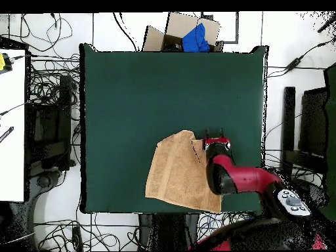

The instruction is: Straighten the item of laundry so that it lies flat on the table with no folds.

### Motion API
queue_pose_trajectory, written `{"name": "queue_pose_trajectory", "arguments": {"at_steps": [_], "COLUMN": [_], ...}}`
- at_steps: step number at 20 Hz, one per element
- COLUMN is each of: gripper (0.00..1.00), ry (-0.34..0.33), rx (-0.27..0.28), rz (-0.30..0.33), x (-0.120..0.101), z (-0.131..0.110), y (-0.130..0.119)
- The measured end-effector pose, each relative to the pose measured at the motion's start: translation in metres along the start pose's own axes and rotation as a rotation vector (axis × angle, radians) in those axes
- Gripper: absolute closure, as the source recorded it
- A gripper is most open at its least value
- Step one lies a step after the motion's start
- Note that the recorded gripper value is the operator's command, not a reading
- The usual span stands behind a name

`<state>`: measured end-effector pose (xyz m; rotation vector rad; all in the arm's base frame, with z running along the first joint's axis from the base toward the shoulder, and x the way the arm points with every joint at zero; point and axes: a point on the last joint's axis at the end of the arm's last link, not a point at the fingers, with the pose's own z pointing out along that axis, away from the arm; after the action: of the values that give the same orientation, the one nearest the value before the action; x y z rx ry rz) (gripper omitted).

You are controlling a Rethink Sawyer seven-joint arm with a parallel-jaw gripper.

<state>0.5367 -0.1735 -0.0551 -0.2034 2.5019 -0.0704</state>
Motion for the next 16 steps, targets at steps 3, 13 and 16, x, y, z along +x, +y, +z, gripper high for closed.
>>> {"name": "queue_pose_trajectory", "arguments": {"at_steps": [3, 13, 16], "gripper": [0.0, 0.0, 0.0], "ry": [0.057, 0.265, 0.318], "rx": [-0.039, -0.138, -0.166], "rz": [-0.003, -0.076, -0.112], "x": [-0.002, -0.023, -0.03], "z": [0.012, 0.028, 0.031], "y": [-0.01, -0.017, -0.019]}}
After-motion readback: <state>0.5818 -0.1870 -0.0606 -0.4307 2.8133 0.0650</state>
